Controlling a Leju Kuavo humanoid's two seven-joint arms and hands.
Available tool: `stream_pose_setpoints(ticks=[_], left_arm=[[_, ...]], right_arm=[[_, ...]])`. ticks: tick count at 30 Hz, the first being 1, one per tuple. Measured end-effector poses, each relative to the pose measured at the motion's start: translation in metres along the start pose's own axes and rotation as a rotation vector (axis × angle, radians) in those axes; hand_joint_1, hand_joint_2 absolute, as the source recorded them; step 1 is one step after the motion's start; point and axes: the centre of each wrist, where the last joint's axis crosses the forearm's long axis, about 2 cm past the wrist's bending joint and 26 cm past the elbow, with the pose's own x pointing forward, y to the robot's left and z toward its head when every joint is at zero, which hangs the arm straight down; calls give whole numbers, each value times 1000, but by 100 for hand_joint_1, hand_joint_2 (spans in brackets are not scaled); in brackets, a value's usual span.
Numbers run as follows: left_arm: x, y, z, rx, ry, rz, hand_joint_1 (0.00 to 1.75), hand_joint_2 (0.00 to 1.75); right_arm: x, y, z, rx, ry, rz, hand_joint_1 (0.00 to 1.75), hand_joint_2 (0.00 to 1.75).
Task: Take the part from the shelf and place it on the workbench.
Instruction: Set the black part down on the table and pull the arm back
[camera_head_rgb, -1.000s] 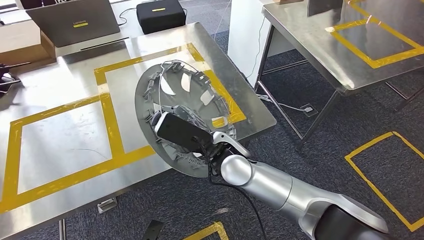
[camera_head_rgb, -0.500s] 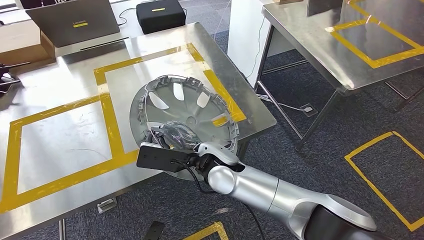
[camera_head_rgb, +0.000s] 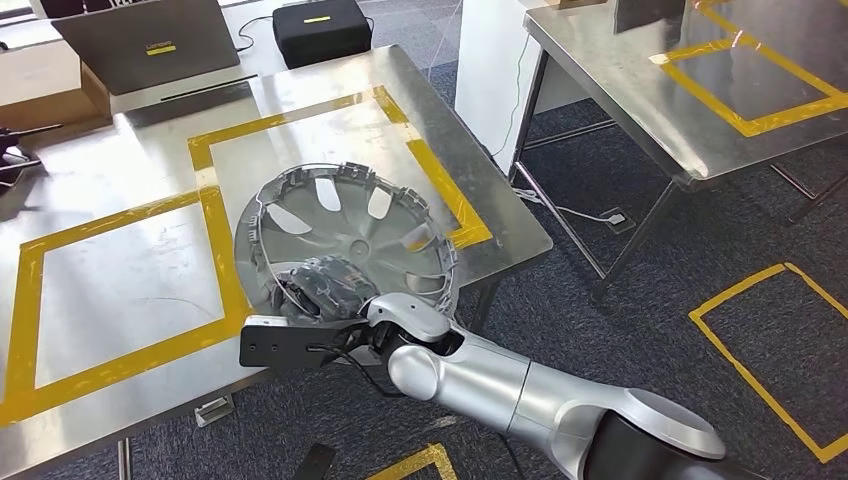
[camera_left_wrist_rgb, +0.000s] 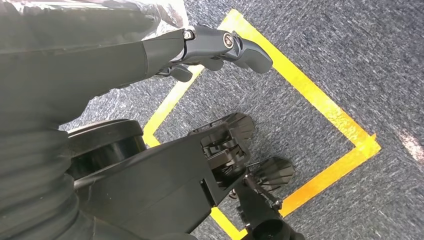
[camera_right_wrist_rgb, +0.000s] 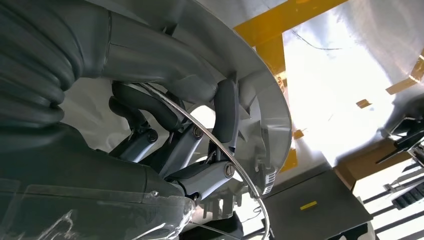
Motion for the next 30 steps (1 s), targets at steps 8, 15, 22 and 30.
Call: stream_pose_setpoints(ticks=[8, 15, 22, 30], left_arm=[[-2, -2, 1, -14, 5, 4, 0, 175], [-11, -5, 2, -27, 29, 17, 0, 175], [-19, -6, 3, -28, 52, 22, 0, 175], [-20, -6, 4, -27, 56, 13, 0, 175]], right_arm=[[3, -9, -15, -10, 42, 72, 175, 175], [-7, -17, -25, -20, 126, 135, 175, 175], [-17, -20, -28, -36, 183, 167, 175, 175], [-22, -20, -30, -72, 210, 198, 0, 0]])
